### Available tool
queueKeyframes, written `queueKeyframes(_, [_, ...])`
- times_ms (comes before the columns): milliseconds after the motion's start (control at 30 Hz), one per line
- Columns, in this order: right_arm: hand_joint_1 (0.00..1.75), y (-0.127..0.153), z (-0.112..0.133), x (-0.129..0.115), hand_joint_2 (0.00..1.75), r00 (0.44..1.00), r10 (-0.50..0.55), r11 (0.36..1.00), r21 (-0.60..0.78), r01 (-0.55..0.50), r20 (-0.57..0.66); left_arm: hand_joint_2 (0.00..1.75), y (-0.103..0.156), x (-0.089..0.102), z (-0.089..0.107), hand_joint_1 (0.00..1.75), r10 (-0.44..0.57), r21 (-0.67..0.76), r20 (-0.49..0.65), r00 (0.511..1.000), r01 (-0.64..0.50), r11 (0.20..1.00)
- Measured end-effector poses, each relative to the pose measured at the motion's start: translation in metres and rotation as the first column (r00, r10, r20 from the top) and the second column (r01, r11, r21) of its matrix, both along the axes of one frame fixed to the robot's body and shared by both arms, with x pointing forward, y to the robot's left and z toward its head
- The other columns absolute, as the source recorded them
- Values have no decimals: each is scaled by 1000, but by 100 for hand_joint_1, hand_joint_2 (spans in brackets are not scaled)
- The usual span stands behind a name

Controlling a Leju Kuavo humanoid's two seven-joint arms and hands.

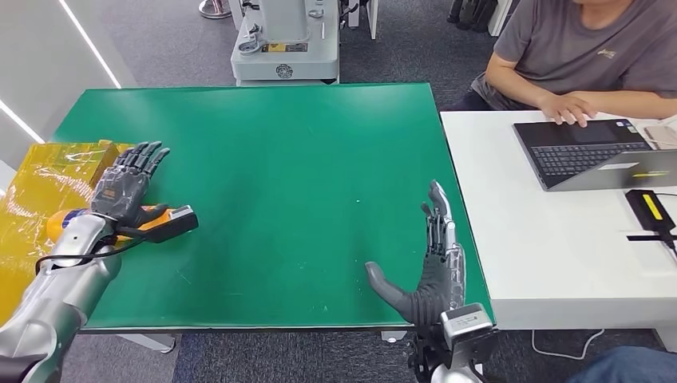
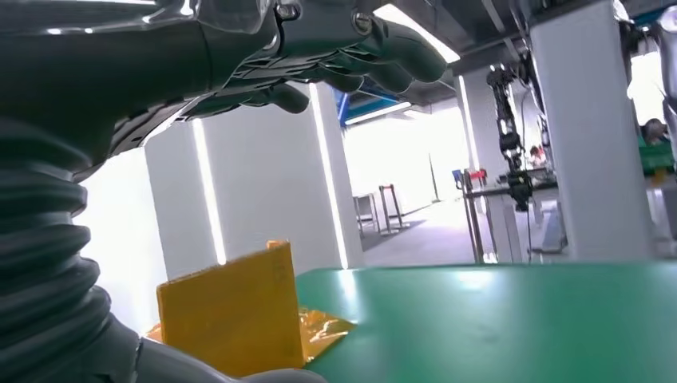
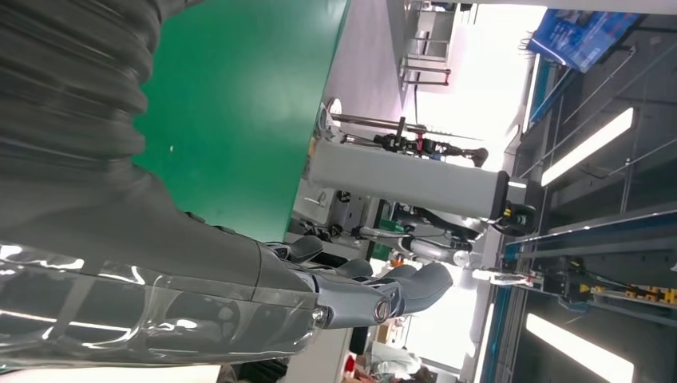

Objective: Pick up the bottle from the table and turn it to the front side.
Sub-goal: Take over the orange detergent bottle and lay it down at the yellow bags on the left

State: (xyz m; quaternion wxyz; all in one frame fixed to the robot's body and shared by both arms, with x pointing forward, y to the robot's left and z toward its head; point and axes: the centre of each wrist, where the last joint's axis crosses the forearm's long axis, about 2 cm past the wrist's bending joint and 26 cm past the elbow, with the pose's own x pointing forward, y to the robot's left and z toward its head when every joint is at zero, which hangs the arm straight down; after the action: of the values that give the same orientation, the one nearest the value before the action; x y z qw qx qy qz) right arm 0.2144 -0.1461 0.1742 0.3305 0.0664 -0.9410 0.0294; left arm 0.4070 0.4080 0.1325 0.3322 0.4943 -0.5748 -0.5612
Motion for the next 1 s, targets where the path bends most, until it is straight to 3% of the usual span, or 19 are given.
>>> queueKeyframes(300, [0, 0, 0, 0, 175, 1000, -1, 1000, 0, 1, -1, 175, 3, -3, 1, 0, 21, -48, 40, 999, -19, 999])
queueKeyframes(500, [0, 0, 0, 0, 175, 1000, 7, 1000, -3, -7, -5, 175, 1, -7, 2, 0, -23, -90, 98, 995, 32, 995])
queueKeyframes(700, [0, -1, 0, 1, 175, 1000, -8, 1000, -3, 8, -10, 175, -10, -19, 8, 0, -78, -275, 227, 971, 141, 951])
queueKeyframes(767, [0, -1, 0, 1, 175, 1000, -14, 1000, 0, 14, -13, 175, -23, -22, 12, 0, -102, -397, 279, 955, 211, 893])
queueKeyframes(833, [0, -1, 0, 1, 175, 1000, -13, 1000, 5, 13, -17, 175, -46, -22, 21, 0, -109, -556, 333, 937, 288, 780])
queueKeyframes(967, [0, 0, 0, 3, 175, 1000, -2, 1000, 15, 2, -28, 175, -87, -23, 39, 0, -99, -778, 397, 912, 392, 491])
queueKeyframes(1000, [0, 0, -1, 3, 175, 999, 4, 1000, 15, -4, -32, 175, -96, -24, 41, 0, -98, -827, 405, 909, 410, 385])
